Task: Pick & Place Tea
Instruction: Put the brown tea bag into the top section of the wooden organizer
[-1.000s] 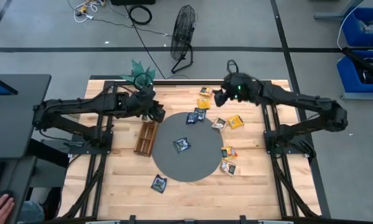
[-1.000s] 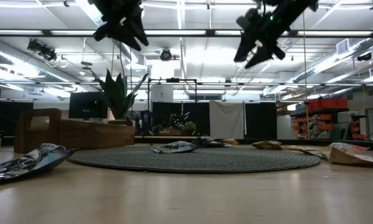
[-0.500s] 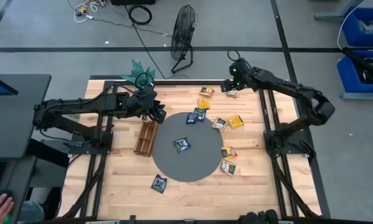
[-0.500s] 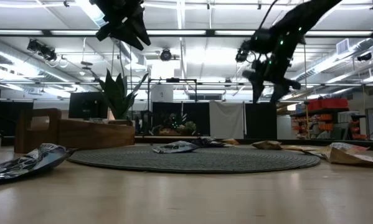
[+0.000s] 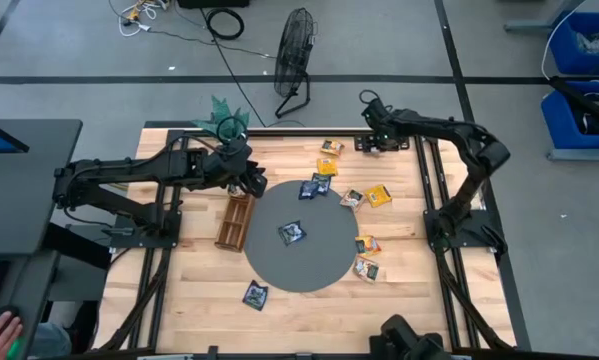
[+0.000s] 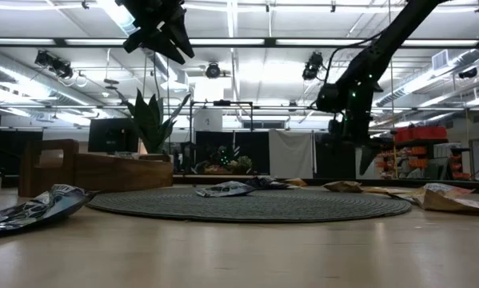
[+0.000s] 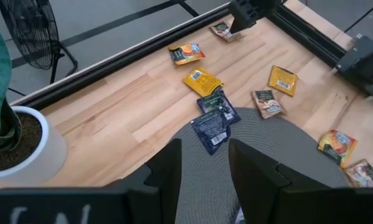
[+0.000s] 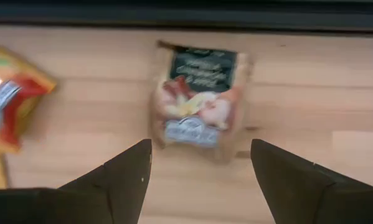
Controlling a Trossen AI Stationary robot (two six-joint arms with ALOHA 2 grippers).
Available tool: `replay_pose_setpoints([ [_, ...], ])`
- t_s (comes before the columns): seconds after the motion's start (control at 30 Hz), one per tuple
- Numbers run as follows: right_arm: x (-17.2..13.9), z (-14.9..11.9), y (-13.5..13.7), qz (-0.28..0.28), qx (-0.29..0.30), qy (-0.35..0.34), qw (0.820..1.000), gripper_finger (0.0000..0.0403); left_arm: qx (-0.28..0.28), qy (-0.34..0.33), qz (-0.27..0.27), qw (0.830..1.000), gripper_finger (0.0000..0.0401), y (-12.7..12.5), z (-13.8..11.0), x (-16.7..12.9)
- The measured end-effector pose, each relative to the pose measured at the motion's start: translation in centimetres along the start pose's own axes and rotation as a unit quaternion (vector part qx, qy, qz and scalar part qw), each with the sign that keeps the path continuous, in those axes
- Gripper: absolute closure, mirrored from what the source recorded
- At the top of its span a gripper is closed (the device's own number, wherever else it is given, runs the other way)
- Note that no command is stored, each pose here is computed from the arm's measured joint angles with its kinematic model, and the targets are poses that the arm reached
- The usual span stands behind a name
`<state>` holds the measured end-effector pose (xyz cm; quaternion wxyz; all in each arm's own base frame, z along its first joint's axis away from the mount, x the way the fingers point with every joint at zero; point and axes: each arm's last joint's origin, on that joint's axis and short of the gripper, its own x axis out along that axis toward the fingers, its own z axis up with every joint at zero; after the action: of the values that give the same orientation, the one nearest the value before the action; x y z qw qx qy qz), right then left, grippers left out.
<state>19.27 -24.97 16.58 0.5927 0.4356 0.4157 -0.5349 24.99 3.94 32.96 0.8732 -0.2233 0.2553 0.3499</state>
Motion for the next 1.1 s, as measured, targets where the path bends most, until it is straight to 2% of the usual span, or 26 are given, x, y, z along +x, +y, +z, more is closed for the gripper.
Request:
replay_pose_setpoints([
  [0.3, 1.6, 1.0, -1.4, 0.013, 0.034, 0.03, 0.999, 0.013, -0.005, 0.0, 0.0, 1.0, 0.0266, 0.0, 0.0, 0.0],
  [0.53, 3.0, 1.1, -1.2, 0.023, 0.038, 0.039, 0.998, 0.017, -0.005, 0.0, 0.0, 1.0, 0.0266, 0.0, 0.0, 0.0],
  [0.73, 3.2, 1.2, -0.9, 0.029, 0.031, 0.034, 0.999, 0.0235, -0.005, 0.001, -0.001, 1.0, 0.0266, 0.0, 0.0, 0.0],
  [1.0, 2.8, 0.8, -0.3, 0.039, -0.009, 0.03, 0.999, 0.0381, -0.005, 0.001, 0.0, 1.0, 0.0266, 0.0, 0.0, 0.0],
  [1.1, 1.9, 0.5, 0.1, 0.041, -0.026, 0.018, 0.999, 0.0389, -0.005, 0.001, 0.0, 1.0, 0.0266, 0.0, 0.0, 0.0],
])
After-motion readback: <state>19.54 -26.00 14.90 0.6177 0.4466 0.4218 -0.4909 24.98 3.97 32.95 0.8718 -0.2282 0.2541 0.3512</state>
